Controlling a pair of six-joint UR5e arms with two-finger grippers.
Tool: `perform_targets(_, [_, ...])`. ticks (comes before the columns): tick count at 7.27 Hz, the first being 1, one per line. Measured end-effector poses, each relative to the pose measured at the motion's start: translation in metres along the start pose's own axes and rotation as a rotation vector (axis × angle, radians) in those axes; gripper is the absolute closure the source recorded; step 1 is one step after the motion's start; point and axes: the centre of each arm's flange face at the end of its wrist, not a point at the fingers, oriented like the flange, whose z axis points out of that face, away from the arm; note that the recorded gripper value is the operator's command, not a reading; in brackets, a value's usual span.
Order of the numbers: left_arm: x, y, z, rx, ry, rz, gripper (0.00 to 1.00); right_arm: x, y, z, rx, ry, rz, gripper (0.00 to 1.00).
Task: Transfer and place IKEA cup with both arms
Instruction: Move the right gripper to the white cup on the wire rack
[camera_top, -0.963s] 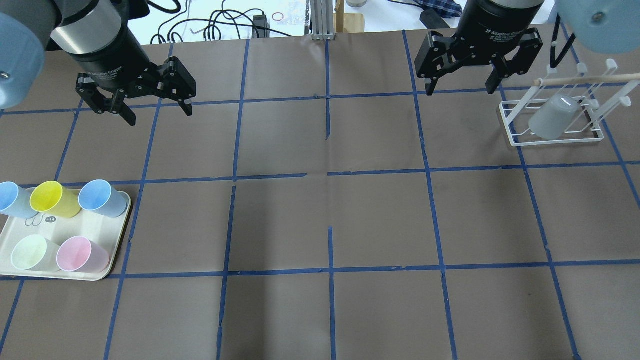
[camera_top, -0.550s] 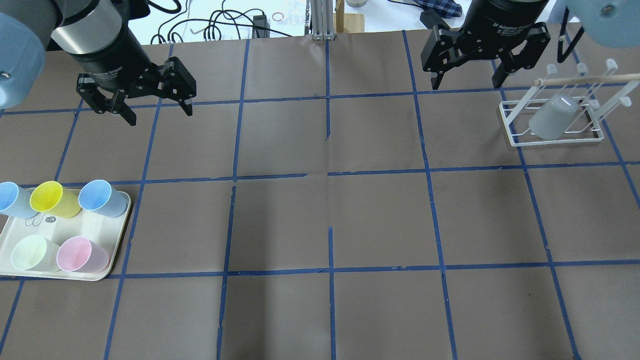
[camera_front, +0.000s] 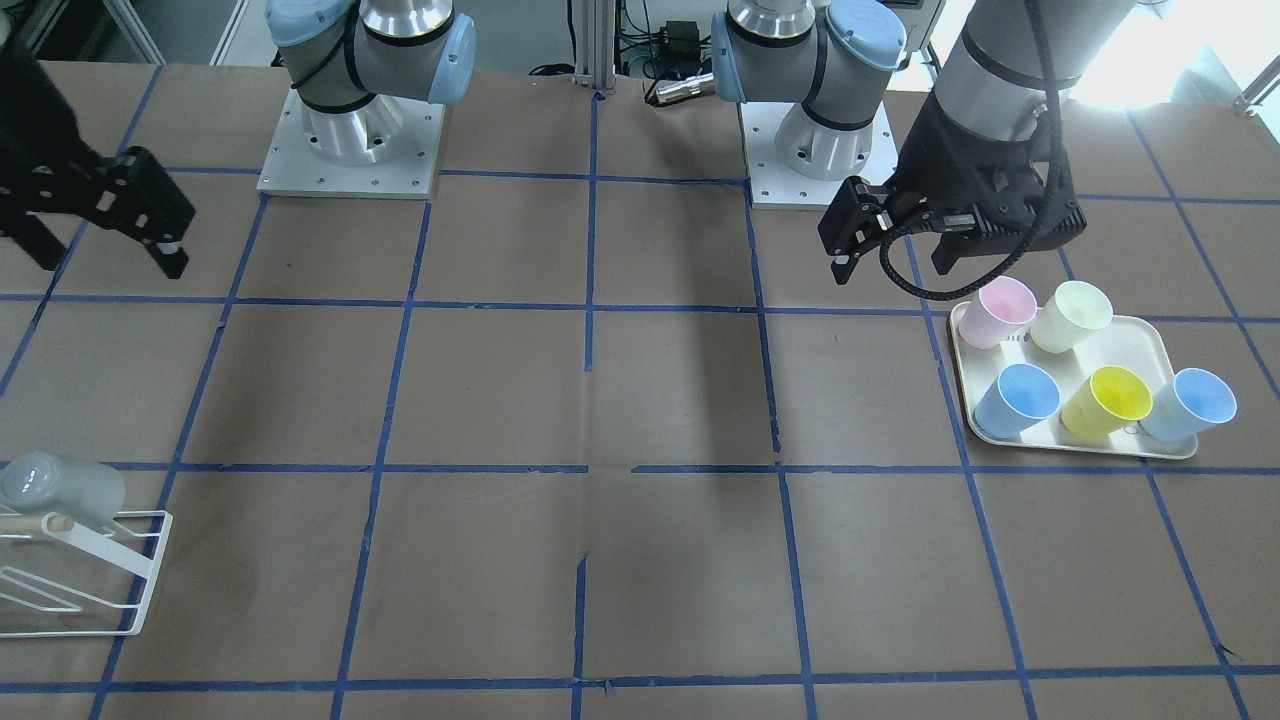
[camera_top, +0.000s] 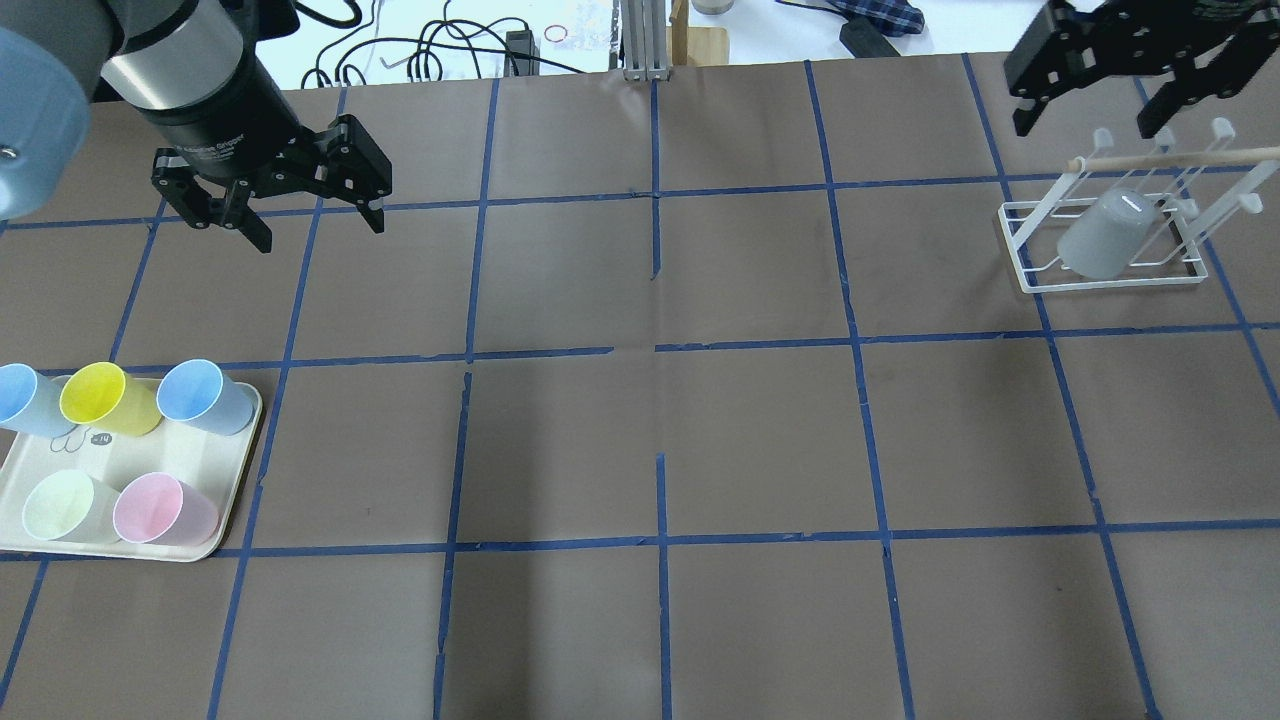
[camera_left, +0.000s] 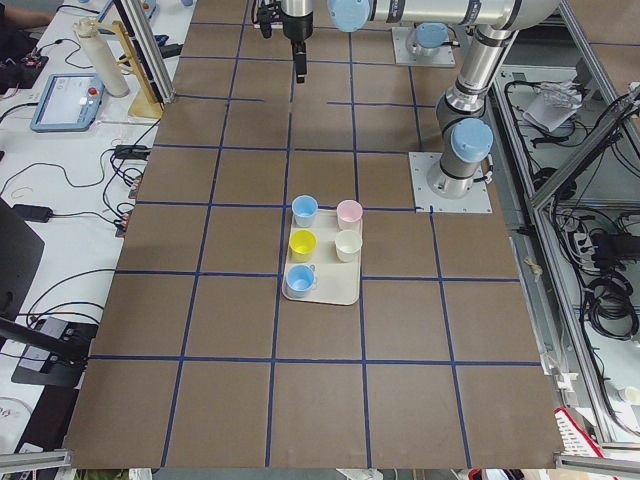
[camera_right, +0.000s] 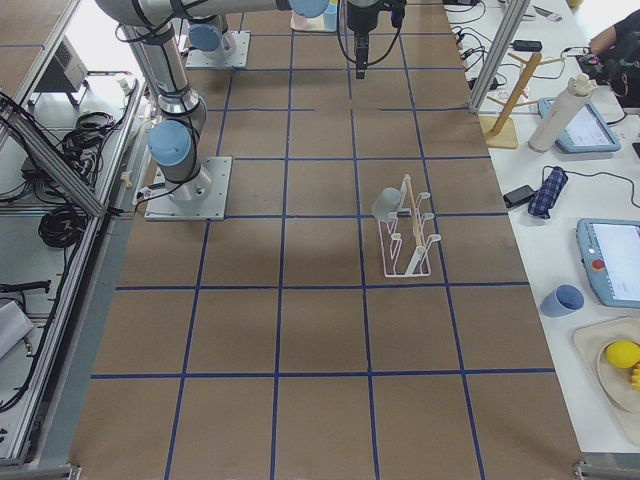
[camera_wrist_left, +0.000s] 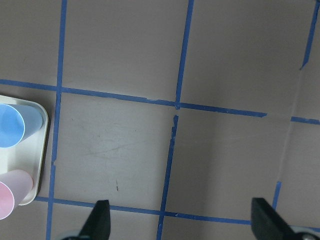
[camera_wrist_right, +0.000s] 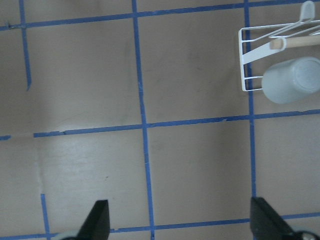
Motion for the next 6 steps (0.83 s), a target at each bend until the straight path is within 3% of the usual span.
perform_targets(3, [0.001,0.003,0.0,-0.002,0.022,-0.002,0.0,0.085,-0.034,0.07,-0.046,0.03,-0.039,0.0])
perform_targets(6, [0.002,0.003,0.001,-0.003,0.025,-0.001,0.0,0.113,-0.091,0.175,-0.009,0.07,-0.088,0.0])
